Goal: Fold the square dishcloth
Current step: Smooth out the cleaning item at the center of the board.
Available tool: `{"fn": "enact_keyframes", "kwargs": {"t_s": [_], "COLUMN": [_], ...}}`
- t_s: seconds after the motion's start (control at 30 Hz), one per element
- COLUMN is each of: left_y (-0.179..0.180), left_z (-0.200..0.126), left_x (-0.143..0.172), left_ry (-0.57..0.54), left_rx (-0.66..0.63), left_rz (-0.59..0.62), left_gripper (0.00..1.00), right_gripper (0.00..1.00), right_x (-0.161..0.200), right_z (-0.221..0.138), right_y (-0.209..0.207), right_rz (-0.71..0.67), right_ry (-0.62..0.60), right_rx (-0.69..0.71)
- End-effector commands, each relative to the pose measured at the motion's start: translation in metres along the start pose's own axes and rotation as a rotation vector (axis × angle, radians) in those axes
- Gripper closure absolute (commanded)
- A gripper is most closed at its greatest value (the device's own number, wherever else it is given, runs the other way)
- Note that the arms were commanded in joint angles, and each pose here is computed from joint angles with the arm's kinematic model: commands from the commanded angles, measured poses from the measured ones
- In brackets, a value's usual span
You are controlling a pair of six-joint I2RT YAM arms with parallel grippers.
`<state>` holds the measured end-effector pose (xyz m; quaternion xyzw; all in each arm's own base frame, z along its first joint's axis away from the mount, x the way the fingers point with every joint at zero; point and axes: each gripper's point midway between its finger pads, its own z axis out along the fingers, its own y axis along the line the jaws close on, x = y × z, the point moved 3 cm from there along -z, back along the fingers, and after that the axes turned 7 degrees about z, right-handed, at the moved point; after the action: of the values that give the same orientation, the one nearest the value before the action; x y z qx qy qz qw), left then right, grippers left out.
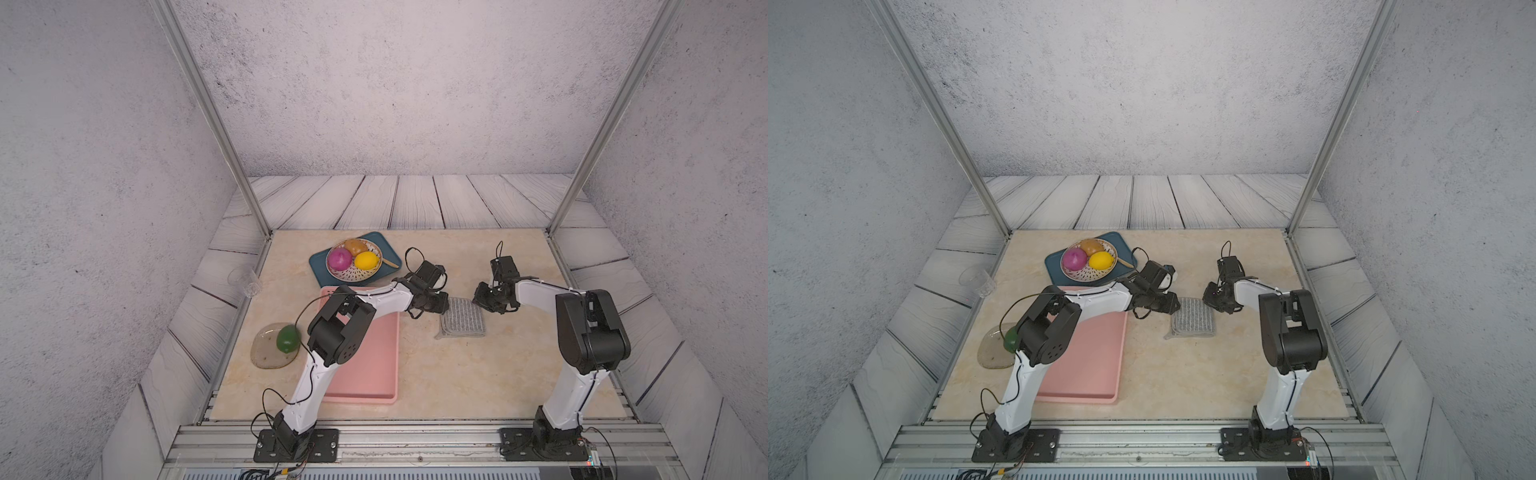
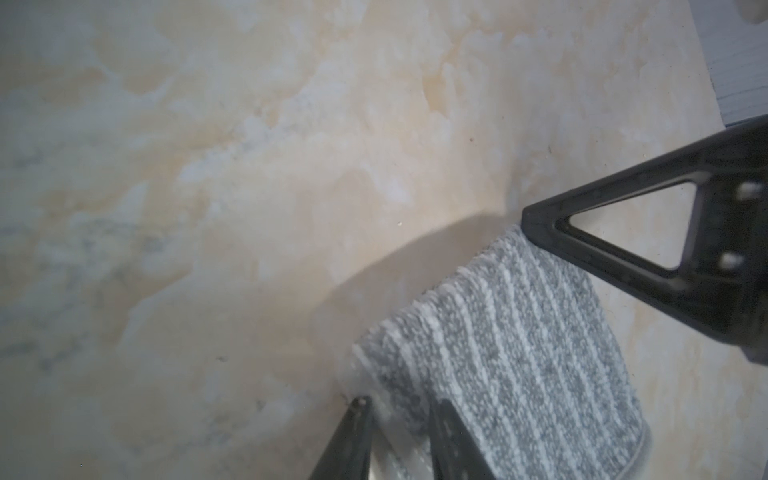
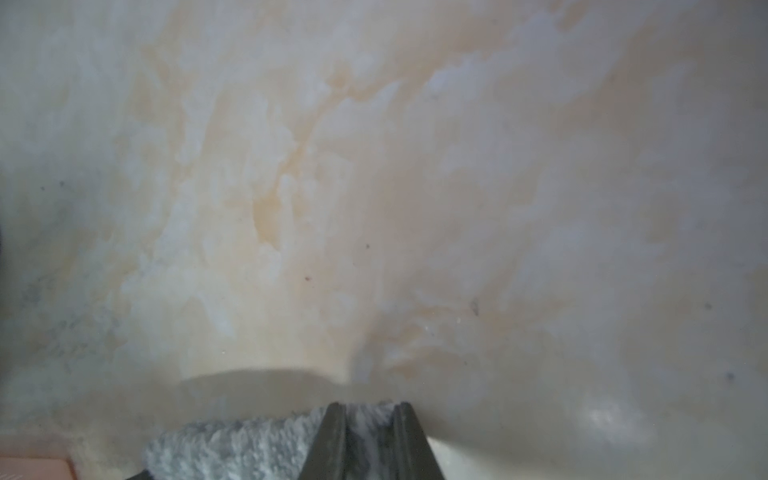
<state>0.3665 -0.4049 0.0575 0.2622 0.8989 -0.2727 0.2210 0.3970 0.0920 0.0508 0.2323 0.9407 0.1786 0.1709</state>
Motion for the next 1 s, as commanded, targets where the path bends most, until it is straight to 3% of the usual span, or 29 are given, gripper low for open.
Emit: {"fn": "enact_keyframes", "kwargs": {"t_s": [0.0,0.27,0.5,0.83,0.87,0.9,0.97], "left_y": [0.005,0.003,-0.009,-0.004,-0.001,0.002,0.011], "left_z": [-0.003,-0.026,-0.065,-0.140,-0.148,-0.157,-0.173], "left_x": [-0.008,-0.034,-0.064,-0.083,-0.083,-0.082,-0.079], "left_ry": [-0.018,-0.087,-0.174,-0.302,-0.311,-0.324,-0.343], "left_rx": [-0.021,-0.034,-0.054,-0.169,-0.186,-0.199,-0.227], "left_rz": [-0.005,0.011,0.058,0.081,0.077,0.073,0.057], "left_gripper": [0.66,0.44,0.27,0.08,0.06,0.05,0.03], "right_gripper": [0.80,0.79,0.75,0.41,0.31,0.08,0.01], "right_x": [-0.003,-0.017,-0.034,-0.046,-0.046,-0.046,-0.045], "right_z": [0.006,-0.004,-0.043,-0.116,-0.124,-0.131,-0.146], "right_y": [0.001,0.012,0.016,0.012,0.011,0.011,0.009], "right_rz": [0.001,-0.030,-0.071,-0.110,-0.112,-0.111,-0.111], "right_ry": [0.012,-0.013,-0.109,-0.314,-0.329,-0.349,-0.388], "right_rx": [-0.005,-0.002,0.059,0.123,0.128,0.128,0.130]}}
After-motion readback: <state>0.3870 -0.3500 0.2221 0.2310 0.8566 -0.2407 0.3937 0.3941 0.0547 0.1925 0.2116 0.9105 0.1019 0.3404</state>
